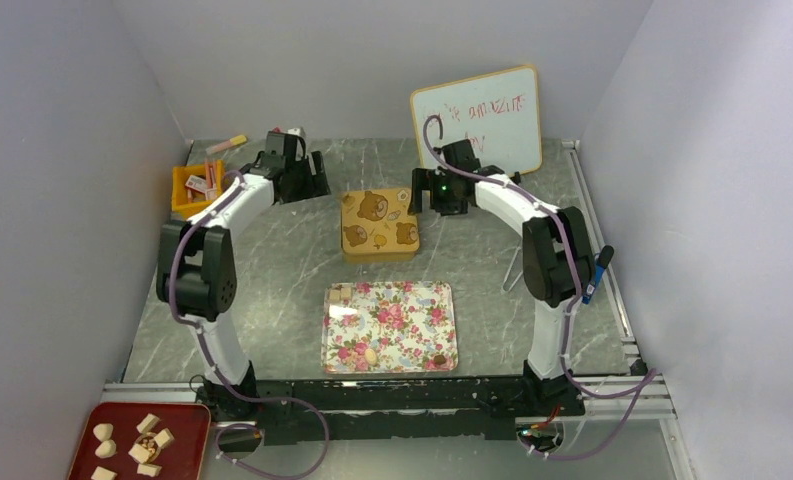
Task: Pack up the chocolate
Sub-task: Close the box lid on the packing box.
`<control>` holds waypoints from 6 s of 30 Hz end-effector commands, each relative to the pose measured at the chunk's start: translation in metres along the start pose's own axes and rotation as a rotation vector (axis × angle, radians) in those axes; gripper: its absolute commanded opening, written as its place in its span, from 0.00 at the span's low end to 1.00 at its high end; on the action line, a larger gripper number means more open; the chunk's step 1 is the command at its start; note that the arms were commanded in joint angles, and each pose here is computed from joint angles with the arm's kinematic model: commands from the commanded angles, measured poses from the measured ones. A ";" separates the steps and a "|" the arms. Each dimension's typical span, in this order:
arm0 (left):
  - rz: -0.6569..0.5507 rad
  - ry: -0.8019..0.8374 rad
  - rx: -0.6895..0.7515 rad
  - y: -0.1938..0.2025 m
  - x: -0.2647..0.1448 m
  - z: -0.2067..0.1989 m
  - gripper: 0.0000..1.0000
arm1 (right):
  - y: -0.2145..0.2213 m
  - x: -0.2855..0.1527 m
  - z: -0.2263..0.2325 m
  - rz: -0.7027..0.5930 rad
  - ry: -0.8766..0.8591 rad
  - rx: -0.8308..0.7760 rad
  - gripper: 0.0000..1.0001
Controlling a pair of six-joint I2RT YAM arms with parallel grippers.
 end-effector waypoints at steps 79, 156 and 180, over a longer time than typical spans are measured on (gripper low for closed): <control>0.038 0.013 0.094 0.059 -0.005 -0.029 0.78 | 0.017 0.010 0.005 0.002 0.055 -0.054 1.00; 0.042 -0.045 0.046 0.056 -0.002 -0.015 0.77 | -0.010 0.013 0.021 -0.023 -0.016 -0.068 1.00; 0.013 -0.149 0.039 0.051 -0.043 0.004 0.77 | -0.010 0.004 0.014 -0.058 0.024 -0.064 1.00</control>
Point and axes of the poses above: each gripper's point midway between its finger pads, its own x axis out along the fingers, its own z axis along the line the jaws close on, y = z × x, the point moved 7 cm from there along -x, back along the fingers, and after that the axes turned 14 degrees about x, right-handed, at the moved point
